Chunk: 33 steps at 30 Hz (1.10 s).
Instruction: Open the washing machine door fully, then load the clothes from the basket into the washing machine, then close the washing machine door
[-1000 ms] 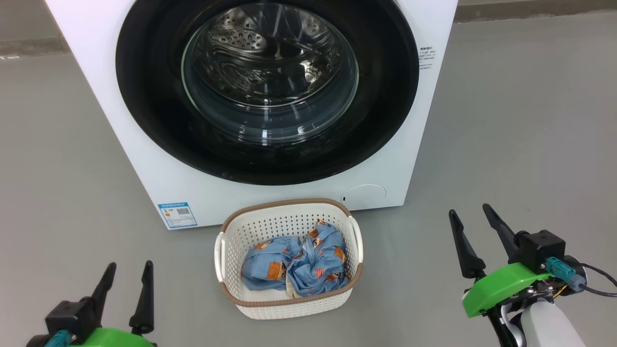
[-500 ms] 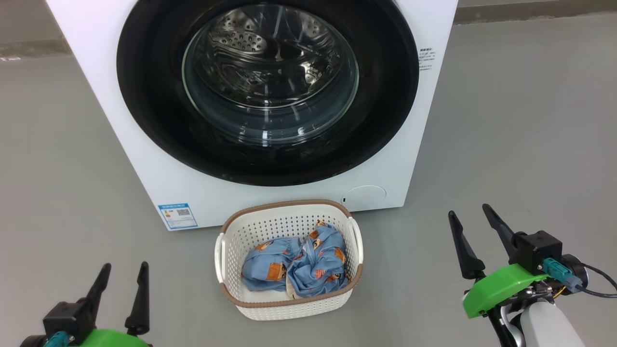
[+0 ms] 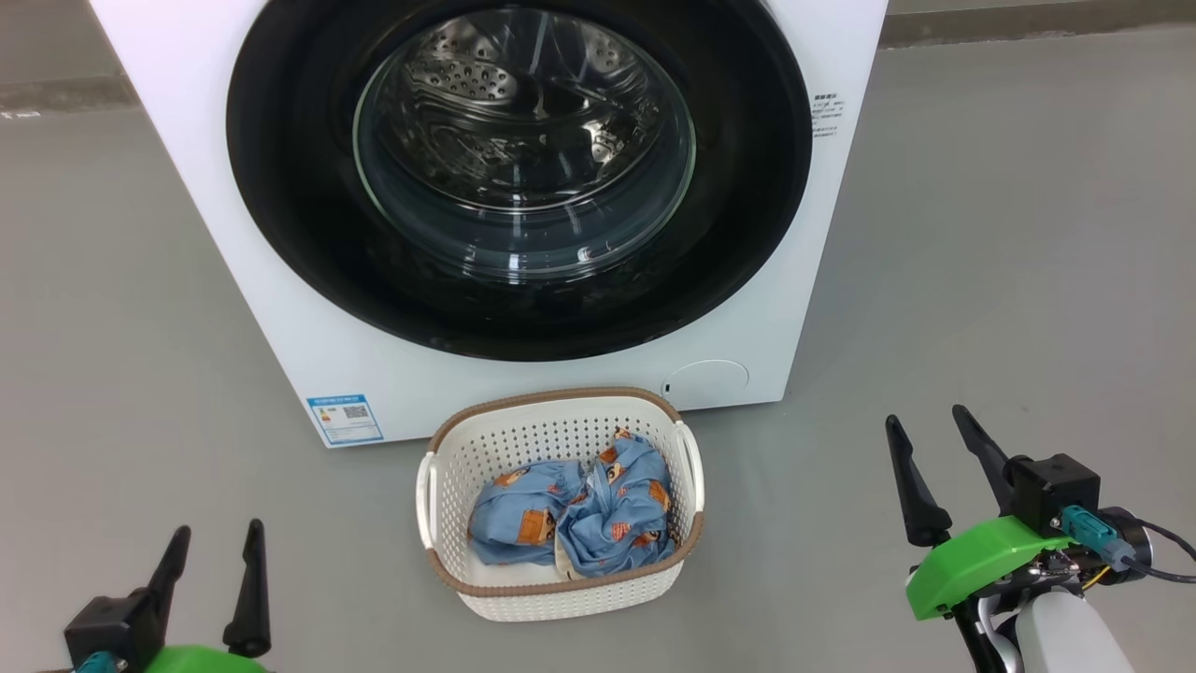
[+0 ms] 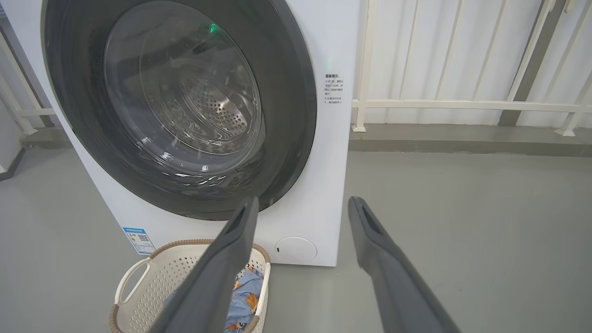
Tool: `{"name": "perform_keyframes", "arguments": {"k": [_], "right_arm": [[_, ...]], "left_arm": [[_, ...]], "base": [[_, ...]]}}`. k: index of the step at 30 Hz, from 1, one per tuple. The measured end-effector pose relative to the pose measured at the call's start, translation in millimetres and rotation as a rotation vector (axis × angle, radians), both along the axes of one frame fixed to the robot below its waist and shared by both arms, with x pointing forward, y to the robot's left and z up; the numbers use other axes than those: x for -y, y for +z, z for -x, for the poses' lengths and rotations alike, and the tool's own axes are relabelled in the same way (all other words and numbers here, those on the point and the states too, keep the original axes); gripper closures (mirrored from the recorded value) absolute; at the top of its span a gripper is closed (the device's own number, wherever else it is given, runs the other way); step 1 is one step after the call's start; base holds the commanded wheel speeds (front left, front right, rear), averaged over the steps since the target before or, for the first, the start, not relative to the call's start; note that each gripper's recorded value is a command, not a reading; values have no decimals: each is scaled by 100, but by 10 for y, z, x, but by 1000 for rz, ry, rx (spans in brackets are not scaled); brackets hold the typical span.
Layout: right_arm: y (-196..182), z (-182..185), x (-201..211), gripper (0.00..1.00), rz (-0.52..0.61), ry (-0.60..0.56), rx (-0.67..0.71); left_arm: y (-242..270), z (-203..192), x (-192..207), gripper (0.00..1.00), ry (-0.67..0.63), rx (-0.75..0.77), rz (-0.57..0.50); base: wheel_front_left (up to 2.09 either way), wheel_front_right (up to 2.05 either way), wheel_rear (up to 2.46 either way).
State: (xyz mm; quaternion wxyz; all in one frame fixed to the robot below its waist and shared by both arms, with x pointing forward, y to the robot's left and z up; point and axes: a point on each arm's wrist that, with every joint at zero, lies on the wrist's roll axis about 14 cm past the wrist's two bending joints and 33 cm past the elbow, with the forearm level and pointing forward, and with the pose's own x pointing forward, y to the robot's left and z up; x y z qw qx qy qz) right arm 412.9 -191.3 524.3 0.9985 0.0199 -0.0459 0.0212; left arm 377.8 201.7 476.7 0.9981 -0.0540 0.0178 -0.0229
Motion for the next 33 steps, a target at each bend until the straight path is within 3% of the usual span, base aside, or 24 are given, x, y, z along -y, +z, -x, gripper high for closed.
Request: {"name": "perform_keyframes", "arguments": {"k": [33], "right_arm": [[-34,-8,3,0,-6,-11,-9]], "left_arm": [[-33,-38,-52,0,32,-12,11]], "base": [[4,4,-7]]}}
